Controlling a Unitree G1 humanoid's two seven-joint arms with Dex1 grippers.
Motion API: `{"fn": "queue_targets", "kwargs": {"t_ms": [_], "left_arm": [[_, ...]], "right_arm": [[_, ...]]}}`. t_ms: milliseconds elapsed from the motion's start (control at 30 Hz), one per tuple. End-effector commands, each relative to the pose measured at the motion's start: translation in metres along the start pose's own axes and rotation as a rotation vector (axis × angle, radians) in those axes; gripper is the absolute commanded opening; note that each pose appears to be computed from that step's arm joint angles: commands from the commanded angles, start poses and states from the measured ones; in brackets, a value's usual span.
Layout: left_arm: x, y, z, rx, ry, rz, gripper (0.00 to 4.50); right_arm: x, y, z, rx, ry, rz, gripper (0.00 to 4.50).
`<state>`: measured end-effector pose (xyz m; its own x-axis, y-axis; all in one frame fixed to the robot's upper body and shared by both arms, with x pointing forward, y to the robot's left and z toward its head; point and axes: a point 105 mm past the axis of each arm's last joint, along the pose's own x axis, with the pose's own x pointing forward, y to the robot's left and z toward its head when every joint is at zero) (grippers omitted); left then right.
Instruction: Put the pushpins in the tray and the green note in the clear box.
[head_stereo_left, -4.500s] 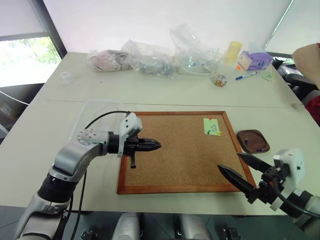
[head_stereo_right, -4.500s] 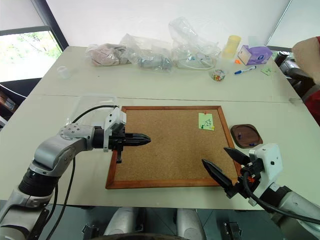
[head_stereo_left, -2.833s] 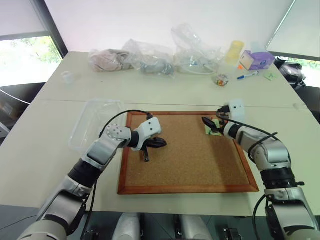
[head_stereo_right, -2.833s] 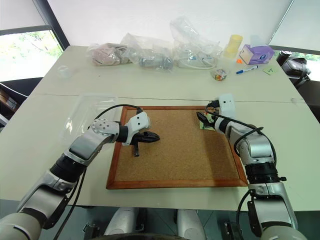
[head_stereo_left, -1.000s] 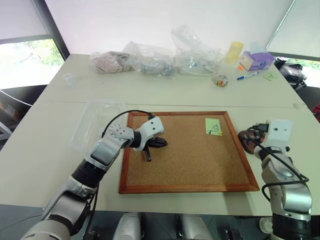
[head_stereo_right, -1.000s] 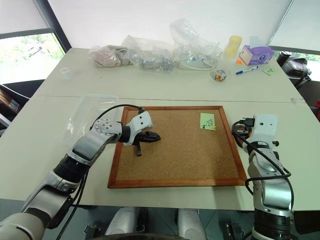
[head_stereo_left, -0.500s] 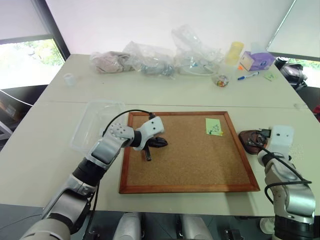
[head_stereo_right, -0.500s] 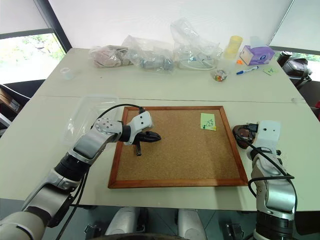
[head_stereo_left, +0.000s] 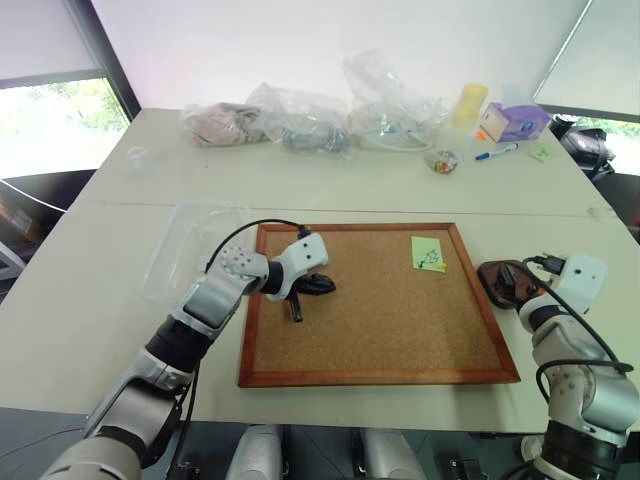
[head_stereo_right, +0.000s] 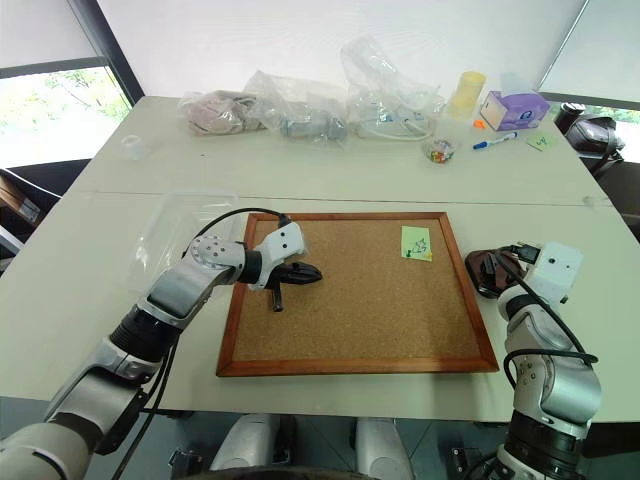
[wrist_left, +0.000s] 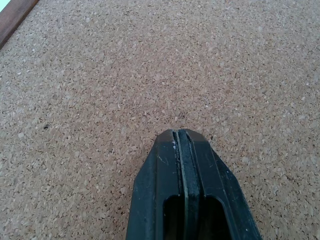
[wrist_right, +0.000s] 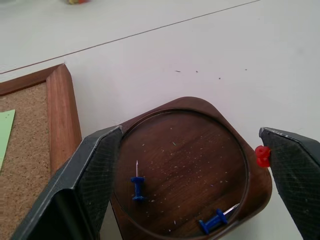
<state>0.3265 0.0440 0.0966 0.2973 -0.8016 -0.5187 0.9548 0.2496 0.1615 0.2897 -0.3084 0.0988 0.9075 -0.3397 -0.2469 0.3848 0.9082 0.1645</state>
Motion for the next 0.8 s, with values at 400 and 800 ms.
{"fn": "queue_targets", "kwargs": {"t_ms": [400,800], "left_arm": [[0.007,-0.002,-0.007,-0.006,0.028,0.002,0.00],[0.004,0.000,-0.009,-0.003,0.032,0.005,0.00]], "right_arm": [[0.000,0.008,0.001,0.193,0.043,0.093,4.42],[-0.028,0.075,0.048,-0.170,-0.242,0.399,4.42]]}}
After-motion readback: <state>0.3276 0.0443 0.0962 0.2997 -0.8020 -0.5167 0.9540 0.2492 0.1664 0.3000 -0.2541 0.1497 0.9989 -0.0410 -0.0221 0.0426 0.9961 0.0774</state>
